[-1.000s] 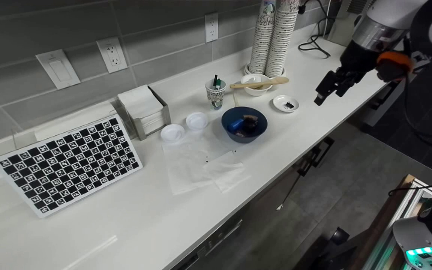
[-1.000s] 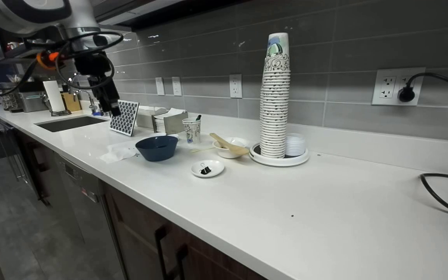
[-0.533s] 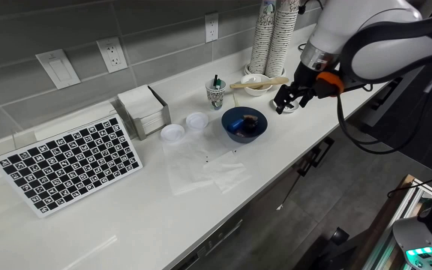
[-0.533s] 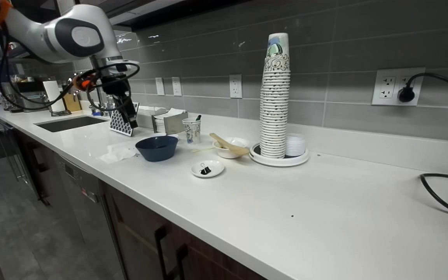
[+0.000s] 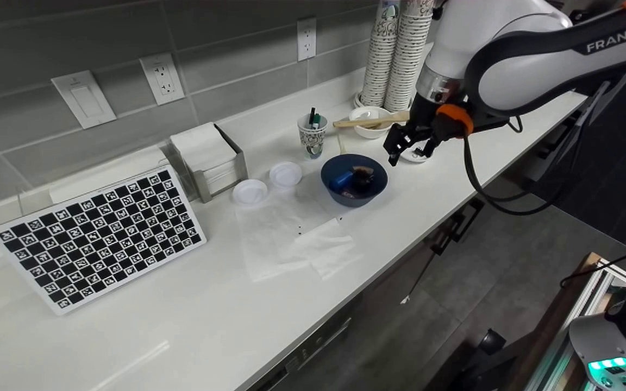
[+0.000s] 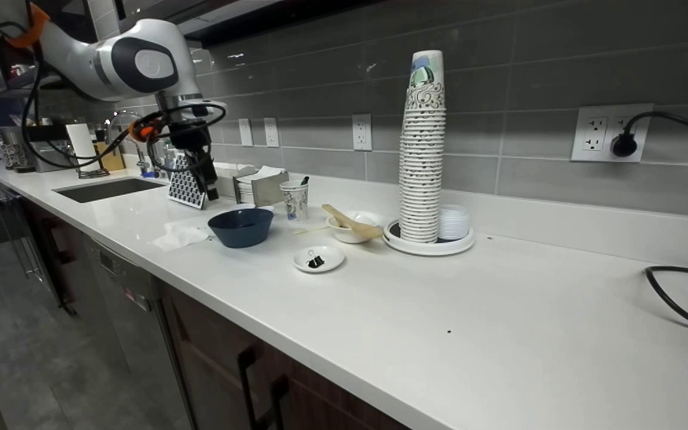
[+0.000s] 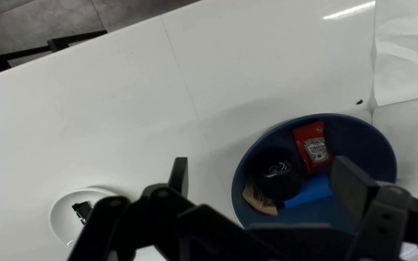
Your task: Take the black thing out of the blue bowl and put it on the side plate
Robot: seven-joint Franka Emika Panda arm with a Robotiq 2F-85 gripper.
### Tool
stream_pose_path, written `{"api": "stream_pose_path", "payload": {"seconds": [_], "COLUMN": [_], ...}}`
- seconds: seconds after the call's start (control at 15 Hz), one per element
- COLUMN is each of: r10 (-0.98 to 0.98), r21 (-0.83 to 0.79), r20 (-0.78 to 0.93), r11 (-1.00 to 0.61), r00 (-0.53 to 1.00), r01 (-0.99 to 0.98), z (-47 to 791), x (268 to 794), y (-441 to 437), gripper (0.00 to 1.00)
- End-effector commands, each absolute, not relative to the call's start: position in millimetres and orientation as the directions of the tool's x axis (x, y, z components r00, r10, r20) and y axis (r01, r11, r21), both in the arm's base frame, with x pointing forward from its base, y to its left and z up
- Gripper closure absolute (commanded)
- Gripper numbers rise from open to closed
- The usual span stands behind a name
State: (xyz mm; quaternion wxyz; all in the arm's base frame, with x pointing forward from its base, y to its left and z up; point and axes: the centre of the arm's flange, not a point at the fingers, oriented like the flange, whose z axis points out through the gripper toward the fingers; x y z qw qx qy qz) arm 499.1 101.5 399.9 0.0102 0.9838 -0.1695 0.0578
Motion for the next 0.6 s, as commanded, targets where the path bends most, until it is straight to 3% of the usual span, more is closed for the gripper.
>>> {"api": "stream_pose_path", "payload": {"seconds": [0.0,0.53], "r10": [-0.502,-0.670], "r21": [-0.084,-0.202], "r20": [0.102,0.145], "r11": [-0.865,-0.740], "r00": [0.859,0.728], "r01": [-0.495,-0.642], "z": [378,339], "x": [526,576], "y": [109,133], "gripper": [0.00,0.00]}}
